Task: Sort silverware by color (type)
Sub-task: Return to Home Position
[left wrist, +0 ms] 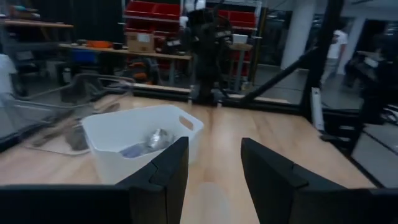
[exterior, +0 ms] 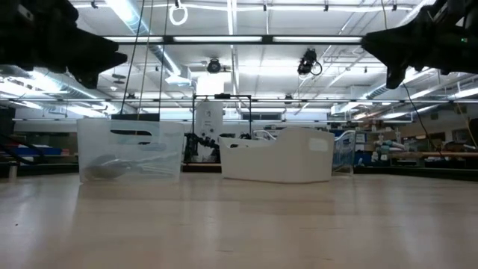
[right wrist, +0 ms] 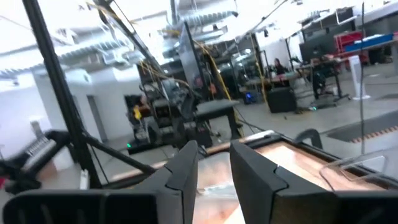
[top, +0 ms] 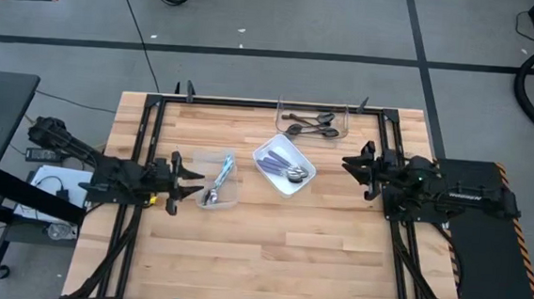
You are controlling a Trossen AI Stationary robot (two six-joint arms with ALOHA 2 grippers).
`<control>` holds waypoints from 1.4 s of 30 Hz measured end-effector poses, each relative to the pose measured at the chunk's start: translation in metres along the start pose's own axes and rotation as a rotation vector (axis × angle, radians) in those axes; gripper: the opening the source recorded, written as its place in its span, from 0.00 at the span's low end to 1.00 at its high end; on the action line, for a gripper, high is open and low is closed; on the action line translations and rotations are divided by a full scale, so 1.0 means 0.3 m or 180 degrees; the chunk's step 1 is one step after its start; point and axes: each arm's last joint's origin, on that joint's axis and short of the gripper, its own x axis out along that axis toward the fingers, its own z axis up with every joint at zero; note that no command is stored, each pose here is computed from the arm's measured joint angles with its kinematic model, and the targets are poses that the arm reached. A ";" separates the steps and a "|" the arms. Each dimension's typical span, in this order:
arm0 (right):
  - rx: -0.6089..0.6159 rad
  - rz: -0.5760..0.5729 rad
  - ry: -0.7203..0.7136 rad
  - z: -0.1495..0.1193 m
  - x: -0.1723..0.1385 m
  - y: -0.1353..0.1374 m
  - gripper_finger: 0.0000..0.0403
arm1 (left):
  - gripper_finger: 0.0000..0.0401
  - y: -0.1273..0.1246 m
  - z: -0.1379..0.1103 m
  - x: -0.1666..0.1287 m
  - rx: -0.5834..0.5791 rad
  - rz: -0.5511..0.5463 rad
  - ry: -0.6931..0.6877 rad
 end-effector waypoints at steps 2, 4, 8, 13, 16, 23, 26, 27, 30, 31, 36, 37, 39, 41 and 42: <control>0.0007 0.0033 -0.0083 0.009 -0.006 0.003 0.25 | 0.38 -0.003 -0.016 -0.010 0.0021 -0.0074 0.0019; -0.0006 0.0039 -0.0078 0.009 -0.010 0.003 0.25 | 0.37 -0.007 -0.016 -0.018 0.0036 -0.0144 0.0030; 0.0008 0.0029 0.0000 0.002 -0.012 0.002 0.25 | 0.35 -0.018 -0.009 -0.037 0.0069 -0.0382 -0.0014; 0.0160 -0.0080 0.0382 -0.037 -0.014 -0.008 0.25 | 0.33 -0.018 -0.012 -0.065 0.0111 -0.0528 0.0018; 0.0319 -0.0370 0.0558 -0.060 -0.019 -0.023 0.25 | 0.32 -0.013 -0.016 -0.084 0.0117 -0.0601 0.0040; -0.0038 -0.0607 0.0973 -0.101 -0.028 -0.041 0.26 | 0.31 0.000 0.000 -0.099 -0.0030 -0.0394 -0.0120; -0.0049 -0.0611 0.0991 -0.102 -0.027 -0.041 0.25 | 0.31 -0.001 -0.001 -0.098 -0.0022 -0.0389 -0.0110; -0.0035 -0.0612 0.0991 -0.102 -0.026 -0.041 0.25 | 0.31 -0.001 0.000 -0.098 -0.0026 -0.0389 -0.0114; -0.0034 -0.0614 0.1000 -0.103 -0.026 -0.041 0.25 | 0.31 -0.001 0.001 -0.098 -0.0029 -0.0389 -0.0119; -0.0035 -0.0615 0.1007 -0.104 -0.026 -0.042 0.25 | 0.31 -0.001 0.001 -0.098 -0.0030 -0.0389 -0.0119; -0.0035 -0.0610 0.1008 -0.104 -0.026 -0.041 0.25 | 0.31 -0.001 0.001 -0.098 -0.0031 -0.0389 -0.0120; -0.0034 -0.0609 0.1006 -0.104 -0.026 -0.041 0.25 | 0.31 -0.001 0.000 -0.098 -0.0028 -0.0389 -0.0116; -0.0034 -0.0607 0.1009 -0.104 -0.026 -0.041 0.25 | 0.31 -0.001 0.000 -0.098 -0.0030 -0.0389 -0.0118; -0.0035 -0.0606 0.1007 -0.104 -0.026 -0.041 0.25 | 0.31 -0.001 0.000 -0.098 -0.0029 -0.0389 -0.0117; -0.0034 -0.0606 0.1009 -0.104 -0.026 -0.041 0.25 | 0.31 -0.001 0.000 -0.098 -0.0030 -0.0389 -0.0118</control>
